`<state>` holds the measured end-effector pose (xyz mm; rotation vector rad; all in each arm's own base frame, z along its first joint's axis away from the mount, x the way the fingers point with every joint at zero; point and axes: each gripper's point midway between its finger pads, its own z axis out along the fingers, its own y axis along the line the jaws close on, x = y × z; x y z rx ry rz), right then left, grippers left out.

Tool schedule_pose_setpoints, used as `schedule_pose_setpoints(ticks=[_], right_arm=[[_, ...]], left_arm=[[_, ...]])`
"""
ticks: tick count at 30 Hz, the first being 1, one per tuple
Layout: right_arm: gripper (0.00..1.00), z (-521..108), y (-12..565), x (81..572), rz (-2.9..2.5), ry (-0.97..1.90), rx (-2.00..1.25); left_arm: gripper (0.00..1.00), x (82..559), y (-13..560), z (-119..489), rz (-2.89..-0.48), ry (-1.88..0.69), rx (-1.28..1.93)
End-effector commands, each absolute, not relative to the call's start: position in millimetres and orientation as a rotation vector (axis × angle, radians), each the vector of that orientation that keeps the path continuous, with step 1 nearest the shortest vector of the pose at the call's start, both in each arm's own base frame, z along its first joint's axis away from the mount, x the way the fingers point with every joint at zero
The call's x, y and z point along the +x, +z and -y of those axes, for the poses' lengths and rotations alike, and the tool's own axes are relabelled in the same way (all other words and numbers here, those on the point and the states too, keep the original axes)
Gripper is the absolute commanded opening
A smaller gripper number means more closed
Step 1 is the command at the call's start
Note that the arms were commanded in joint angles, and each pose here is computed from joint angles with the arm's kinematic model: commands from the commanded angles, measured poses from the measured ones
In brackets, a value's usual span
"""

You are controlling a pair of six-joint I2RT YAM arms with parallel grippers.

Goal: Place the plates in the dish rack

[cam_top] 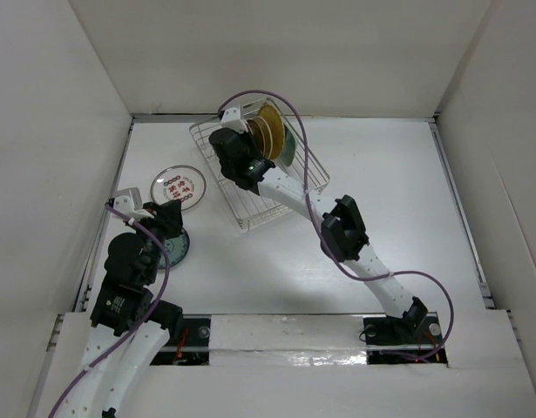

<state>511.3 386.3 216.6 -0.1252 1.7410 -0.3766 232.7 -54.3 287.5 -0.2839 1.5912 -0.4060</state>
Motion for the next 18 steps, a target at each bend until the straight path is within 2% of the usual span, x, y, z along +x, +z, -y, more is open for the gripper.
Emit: schedule_pose_setpoints(ticks=[1,4,5,6,7,9,10,12,15,16,17,18], right_arm=[[0.0,-397,221,512,-1.727,-0.325,-0.117],[0.02,-407,220,507,-1.737,-0.261,-0.14],[0.07,-409,222,505,-1.74,-0.238,-0.144],[0.2,-410,227,505,-1.733,-0.205,-0.128],[0.26,-410,247,501,-1.717,-0.161,-0.118],[0.38,-413,250,493,-1.707,-0.127,-0.132],[0.42,-416,269,484,-1.686,-0.088,-0.132],[0.46,-418,271,475,-1.685,-0.072,-0.152],[0.47,-430,281,451,-1.682,0.008,-0.199],[0.44,-432,281,446,-1.687,0.049,-0.217],[0.35,-441,298,427,-1.672,0.132,-0.225],[0.13,-453,279,414,-1.705,0.214,-0.284]], left_arm=[[0.11,237,293,56,-1.567,-0.41,-0.271],[0.11,238,290,56,-1.577,-0.403,-0.275],[0.11,239,290,56,-1.576,-0.401,-0.276],[0.11,239,290,56,-1.576,-0.4,-0.277],[0.11,239,291,55,-1.575,-0.398,-0.279],[0.11,240,290,54,-1.575,-0.39,-0.286],[0.11,240,290,53,-1.576,-0.387,-0.288],[0.11,240,292,52,-1.57,-0.381,-0.296],[0.11,239,293,49,-1.562,-0.377,-0.311],[0.11,238,295,48,-1.552,-0.379,-0.315],[0.11,238,295,47,-1.549,-0.379,-0.321],[0.11,237,296,46,-1.542,-0.377,-0.327]])
